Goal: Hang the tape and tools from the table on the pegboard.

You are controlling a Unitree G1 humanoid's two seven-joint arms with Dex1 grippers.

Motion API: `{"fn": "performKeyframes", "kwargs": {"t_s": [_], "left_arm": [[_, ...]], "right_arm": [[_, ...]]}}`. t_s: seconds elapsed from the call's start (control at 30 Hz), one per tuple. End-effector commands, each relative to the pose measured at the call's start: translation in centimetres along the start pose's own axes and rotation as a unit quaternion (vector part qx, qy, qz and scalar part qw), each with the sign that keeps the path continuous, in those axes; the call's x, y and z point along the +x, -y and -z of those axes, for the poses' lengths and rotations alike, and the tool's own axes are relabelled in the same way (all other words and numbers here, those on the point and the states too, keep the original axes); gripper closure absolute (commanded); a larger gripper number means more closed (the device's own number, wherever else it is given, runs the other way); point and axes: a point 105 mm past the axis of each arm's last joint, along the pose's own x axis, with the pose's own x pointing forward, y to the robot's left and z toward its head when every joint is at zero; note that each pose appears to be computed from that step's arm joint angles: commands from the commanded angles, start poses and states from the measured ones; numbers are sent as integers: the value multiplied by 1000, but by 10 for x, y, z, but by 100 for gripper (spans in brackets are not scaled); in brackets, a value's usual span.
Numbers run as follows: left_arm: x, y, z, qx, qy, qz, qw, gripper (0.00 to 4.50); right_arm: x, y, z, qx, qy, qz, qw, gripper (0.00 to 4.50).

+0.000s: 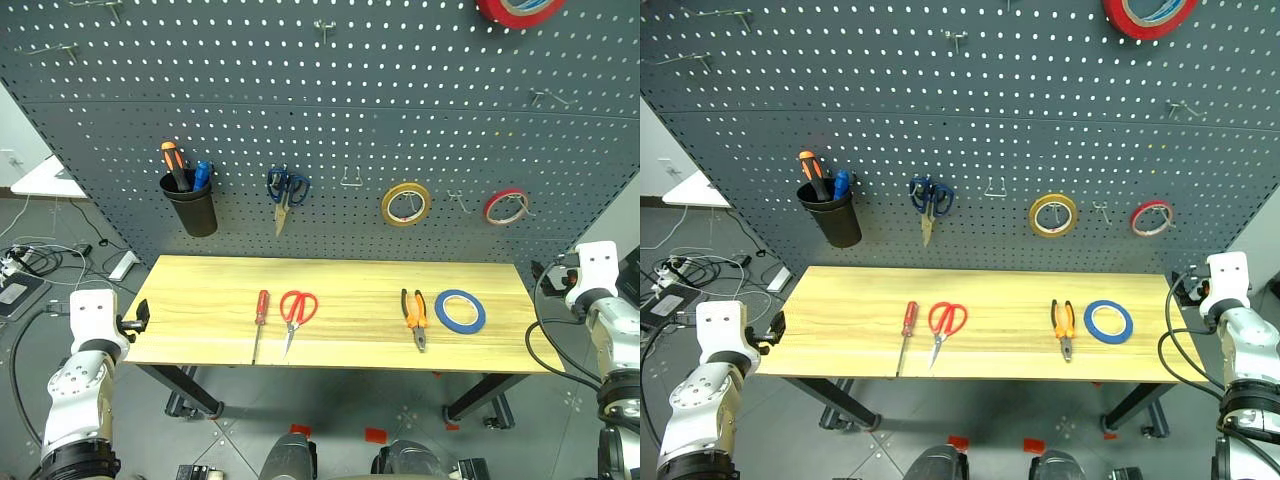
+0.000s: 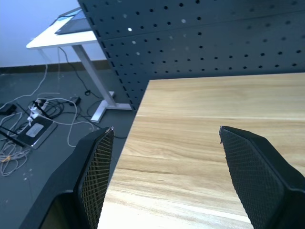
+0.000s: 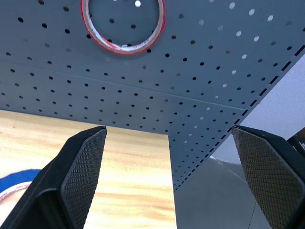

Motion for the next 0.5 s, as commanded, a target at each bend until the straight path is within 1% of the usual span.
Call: {"fn": "performKeyframes", "kwargs": {"t_s": [0.03,0.17,0.23,0.33,0.4,0.47,0.5], "left_arm": [[3,-2,-19,24,30,6,999,78],[2,-2,-17,27,27,8,999,78],[-1,2,-11,46,19,17,999,78],[-6,10,-8,59,21,39,997,78],[-10,19,-7,66,18,54,996,78],[-13,25,-7,61,20,65,996,78],[-16,36,-9,61,23,85,994,78]], "right_arm": [[0,4,-17,-9,32,6,999,0],[-1,-6,-15,-12,30,-24,999,0],[-5,-24,-12,-26,26,-67,997,0],[-11,-39,-10,-43,27,-105,993,0],[-19,-59,-8,-62,23,-148,987,0],[-26,-73,-7,-75,19,-175,981,0],[-31,-83,-7,-93,12,-198,976,0]]}}
